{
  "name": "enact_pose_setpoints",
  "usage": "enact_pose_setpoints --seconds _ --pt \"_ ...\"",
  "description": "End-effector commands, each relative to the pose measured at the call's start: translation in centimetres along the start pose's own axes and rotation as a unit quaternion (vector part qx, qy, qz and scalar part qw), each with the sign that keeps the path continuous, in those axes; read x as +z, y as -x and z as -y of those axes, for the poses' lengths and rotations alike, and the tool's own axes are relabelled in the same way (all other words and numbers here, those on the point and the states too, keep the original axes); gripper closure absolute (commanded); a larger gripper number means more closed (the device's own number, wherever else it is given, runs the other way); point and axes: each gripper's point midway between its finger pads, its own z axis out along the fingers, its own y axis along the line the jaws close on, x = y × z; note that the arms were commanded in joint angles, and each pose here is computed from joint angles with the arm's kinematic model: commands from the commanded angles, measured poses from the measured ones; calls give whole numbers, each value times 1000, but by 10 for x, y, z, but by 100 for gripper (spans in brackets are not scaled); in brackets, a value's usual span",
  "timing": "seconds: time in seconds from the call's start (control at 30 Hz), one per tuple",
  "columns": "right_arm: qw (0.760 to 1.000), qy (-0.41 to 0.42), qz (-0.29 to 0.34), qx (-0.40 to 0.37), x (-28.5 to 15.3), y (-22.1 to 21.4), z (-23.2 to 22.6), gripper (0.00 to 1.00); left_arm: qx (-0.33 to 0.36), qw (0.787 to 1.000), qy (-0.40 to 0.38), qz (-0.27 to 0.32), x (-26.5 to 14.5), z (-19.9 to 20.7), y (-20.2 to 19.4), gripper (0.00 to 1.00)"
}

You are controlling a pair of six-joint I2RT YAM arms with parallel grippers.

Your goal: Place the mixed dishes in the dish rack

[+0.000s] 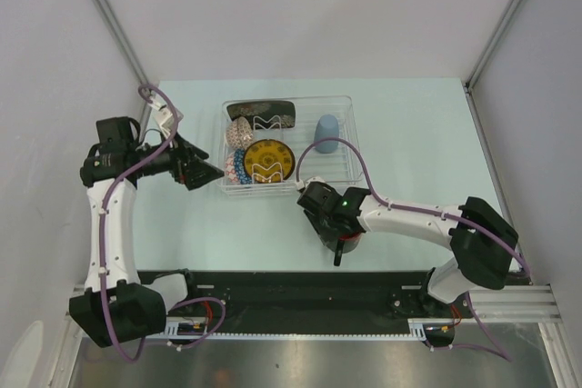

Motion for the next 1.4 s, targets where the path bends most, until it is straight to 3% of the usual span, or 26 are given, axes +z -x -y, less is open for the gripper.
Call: enact_pose_setpoints --seconds 0.0,0.13,0.23,0.3,0.67,0.73,0.8,0.97,1.1,1.2,1.23,1.3,1.37 --pt "1000 17 7 -4 6 9 -1 62 30 999 5 -10 -4 11 -10 1" --pt "1000 26 5 6 7 13 2 36 47 999 10 -6 -7 17 -11 0" --pt "999 35 8 17 2 17 3 25 54 998 10 -8 -9 21 -12 0" --pt "999 36 9 24 -1 18 4 24 55 998 9 -9 -9 21 -13 0" --pt "997 44 32 59 -14 48 6 47 56 998 12 -20 -8 19 -24 0" --pt "996 51 35 61 -15 51 3 78 59 998 13 -21 -8 20 -26 0" --pt "995 62 41 63 -21 56 -2 100 55 998 13 -24 -8 19 -28 0" --pt "987 118 107 36 -80 75 -29 100 50 999 10 -14 -9 22 -18 0" --pt "959 204 196 28 -163 92 -48 100 60 998 13 14 -12 28 7 0" --pt "908 278 310 44 -248 111 -44 100 60 997 -1 51 -16 43 41 0" --pt "874 300 380 50 -290 121 -36 100 45 997 -3 69 -18 48 56 0" --pt "834 305 457 57 -333 133 -20 100 51 994 -16 96 -25 66 81 0" --pt "771 317 548 71 -382 146 -2 100 35 990 -31 130 -34 88 108 0"
